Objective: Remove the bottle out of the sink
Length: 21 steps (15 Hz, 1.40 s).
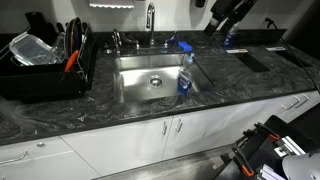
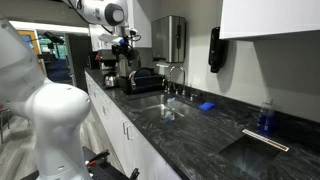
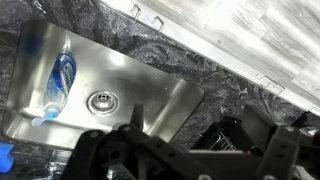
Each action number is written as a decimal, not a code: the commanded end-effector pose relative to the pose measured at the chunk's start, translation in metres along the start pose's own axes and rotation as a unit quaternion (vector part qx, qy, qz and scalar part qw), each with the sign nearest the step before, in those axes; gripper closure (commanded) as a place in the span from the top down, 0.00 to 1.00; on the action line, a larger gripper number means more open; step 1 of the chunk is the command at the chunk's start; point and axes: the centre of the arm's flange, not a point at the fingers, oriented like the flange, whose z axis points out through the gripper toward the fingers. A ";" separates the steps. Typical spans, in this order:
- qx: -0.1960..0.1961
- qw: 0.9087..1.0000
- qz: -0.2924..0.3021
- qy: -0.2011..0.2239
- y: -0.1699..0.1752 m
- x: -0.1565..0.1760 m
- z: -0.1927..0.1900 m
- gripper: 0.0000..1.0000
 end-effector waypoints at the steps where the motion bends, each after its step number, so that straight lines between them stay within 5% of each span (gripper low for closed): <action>1: 0.000 1.000 0.000 0.000 0.000 0.000 0.000 1.00; 8: -0.017 1.000 0.005 0.021 0.015 0.008 0.005 1.00; 16: -0.087 0.995 0.023 0.052 0.085 0.021 0.043 1.00; 21: -0.069 0.995 -0.016 0.066 0.121 0.032 0.089 1.00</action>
